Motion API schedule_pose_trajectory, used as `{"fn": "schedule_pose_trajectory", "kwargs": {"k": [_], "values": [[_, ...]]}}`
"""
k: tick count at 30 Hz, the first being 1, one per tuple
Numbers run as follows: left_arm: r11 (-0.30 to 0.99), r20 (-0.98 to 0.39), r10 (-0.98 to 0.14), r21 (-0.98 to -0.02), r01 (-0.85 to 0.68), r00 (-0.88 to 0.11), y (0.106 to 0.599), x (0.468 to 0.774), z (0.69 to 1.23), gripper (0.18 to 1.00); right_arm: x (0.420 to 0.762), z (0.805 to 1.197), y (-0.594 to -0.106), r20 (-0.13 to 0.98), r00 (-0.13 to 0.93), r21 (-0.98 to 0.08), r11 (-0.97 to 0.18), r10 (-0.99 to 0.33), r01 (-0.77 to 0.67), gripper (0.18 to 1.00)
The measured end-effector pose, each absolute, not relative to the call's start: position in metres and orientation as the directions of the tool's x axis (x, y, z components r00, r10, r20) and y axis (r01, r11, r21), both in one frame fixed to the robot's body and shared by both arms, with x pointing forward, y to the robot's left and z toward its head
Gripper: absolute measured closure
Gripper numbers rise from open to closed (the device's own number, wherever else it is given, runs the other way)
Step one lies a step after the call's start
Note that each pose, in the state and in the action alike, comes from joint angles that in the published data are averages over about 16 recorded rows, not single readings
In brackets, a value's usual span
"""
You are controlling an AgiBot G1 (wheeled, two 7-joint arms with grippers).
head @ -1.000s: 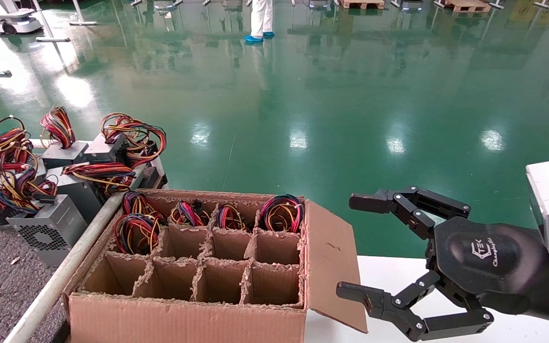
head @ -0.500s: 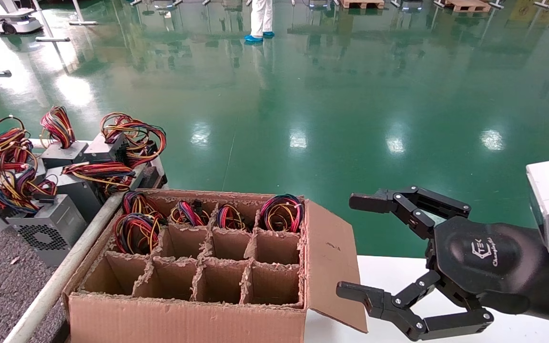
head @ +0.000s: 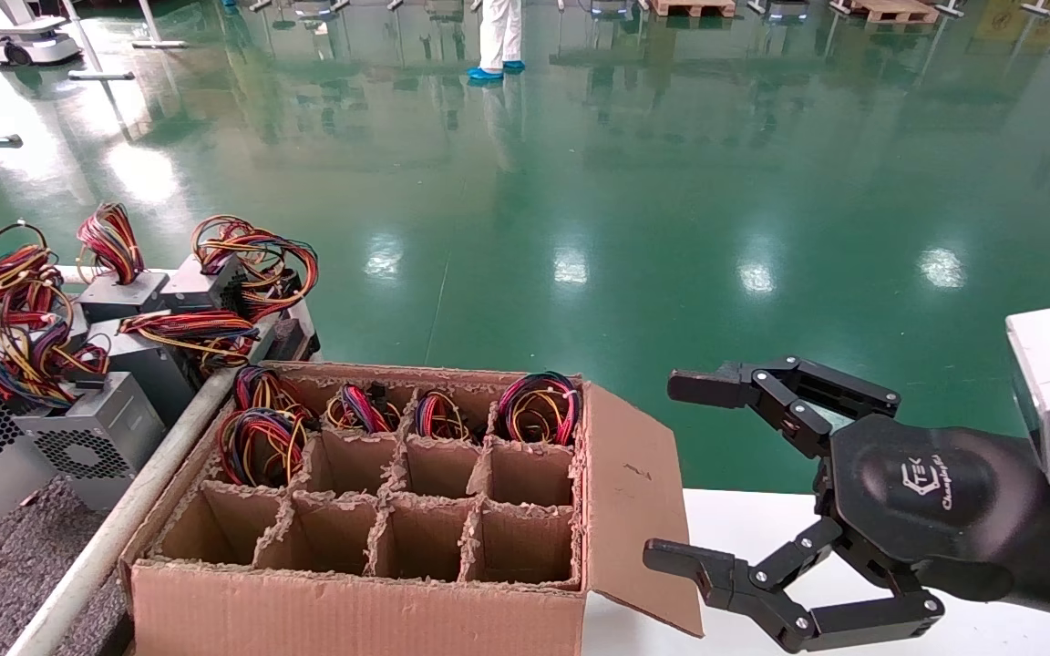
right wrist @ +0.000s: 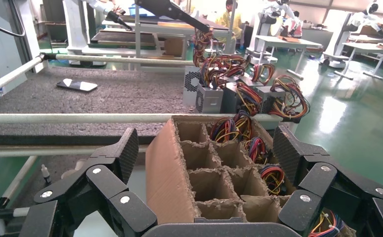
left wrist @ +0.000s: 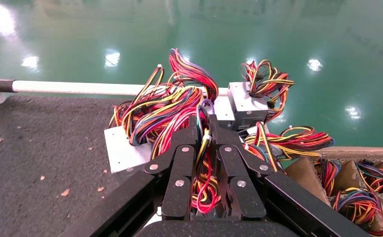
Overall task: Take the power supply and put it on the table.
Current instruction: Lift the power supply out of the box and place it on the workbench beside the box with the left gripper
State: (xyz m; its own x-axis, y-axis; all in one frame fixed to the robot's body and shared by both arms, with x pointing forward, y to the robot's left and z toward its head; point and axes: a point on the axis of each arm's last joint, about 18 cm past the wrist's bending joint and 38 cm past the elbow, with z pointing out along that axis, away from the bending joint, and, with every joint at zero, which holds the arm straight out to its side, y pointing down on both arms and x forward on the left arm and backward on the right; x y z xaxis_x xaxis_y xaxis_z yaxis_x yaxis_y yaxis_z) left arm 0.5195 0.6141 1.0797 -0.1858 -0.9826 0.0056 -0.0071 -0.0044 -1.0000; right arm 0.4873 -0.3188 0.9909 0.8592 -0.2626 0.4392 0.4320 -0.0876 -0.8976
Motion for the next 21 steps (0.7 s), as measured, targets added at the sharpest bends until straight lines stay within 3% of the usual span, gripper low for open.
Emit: {"fn": "schedule_pose_trajectory", "kwargs": {"k": [21], "values": [[0.133,-0.114,-0.964,-0.989,-0.066,-0.241,0.586,0.552,1.068,0.967,0.487,0.991,-0.319,0.439,0.859,-0.898,-0.088,-0.263,0.432,0.178]]}}
